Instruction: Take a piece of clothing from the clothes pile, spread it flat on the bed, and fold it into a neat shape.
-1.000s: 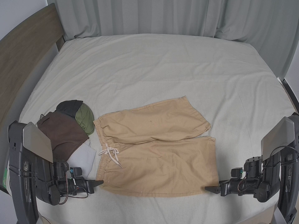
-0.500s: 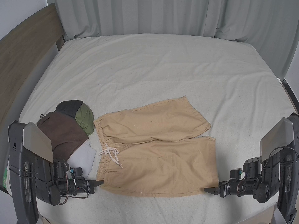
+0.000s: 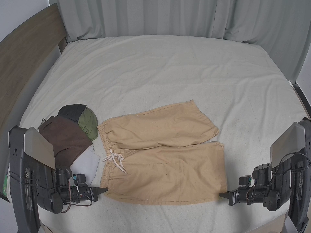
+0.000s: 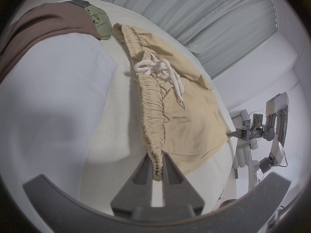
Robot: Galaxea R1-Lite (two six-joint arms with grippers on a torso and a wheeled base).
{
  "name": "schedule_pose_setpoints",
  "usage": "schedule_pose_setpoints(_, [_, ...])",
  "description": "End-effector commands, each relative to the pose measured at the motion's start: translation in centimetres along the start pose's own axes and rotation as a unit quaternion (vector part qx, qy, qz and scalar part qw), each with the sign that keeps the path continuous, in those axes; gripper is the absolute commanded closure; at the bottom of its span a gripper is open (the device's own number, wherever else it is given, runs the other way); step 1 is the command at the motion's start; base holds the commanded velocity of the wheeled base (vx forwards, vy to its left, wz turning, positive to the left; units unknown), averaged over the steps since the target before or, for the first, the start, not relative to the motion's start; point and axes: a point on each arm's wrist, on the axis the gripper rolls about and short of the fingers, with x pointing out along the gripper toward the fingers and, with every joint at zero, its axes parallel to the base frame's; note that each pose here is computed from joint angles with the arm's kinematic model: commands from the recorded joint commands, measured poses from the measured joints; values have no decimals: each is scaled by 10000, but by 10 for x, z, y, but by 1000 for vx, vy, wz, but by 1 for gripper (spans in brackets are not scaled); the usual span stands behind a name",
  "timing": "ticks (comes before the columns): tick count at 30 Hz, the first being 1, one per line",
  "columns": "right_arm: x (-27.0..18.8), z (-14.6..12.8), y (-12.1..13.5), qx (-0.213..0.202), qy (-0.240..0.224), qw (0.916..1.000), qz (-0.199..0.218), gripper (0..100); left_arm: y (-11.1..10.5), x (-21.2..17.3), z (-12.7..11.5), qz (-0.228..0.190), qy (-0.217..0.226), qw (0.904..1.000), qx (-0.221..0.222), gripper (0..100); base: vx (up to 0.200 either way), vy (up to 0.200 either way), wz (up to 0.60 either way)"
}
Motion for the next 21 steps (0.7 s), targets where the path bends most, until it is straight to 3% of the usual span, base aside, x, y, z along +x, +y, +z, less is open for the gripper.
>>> schedule_pose_setpoints(1, [-1,-1,0,9,20,10000,-1,100,0,0,1,0,-15,10000,10,100,0,0,0])
schedule_pose_setpoints(21, [-16,-14,2,-76,342,9994,64,100,-3,-31,-26,55,500,9987,62,100,0,0,0])
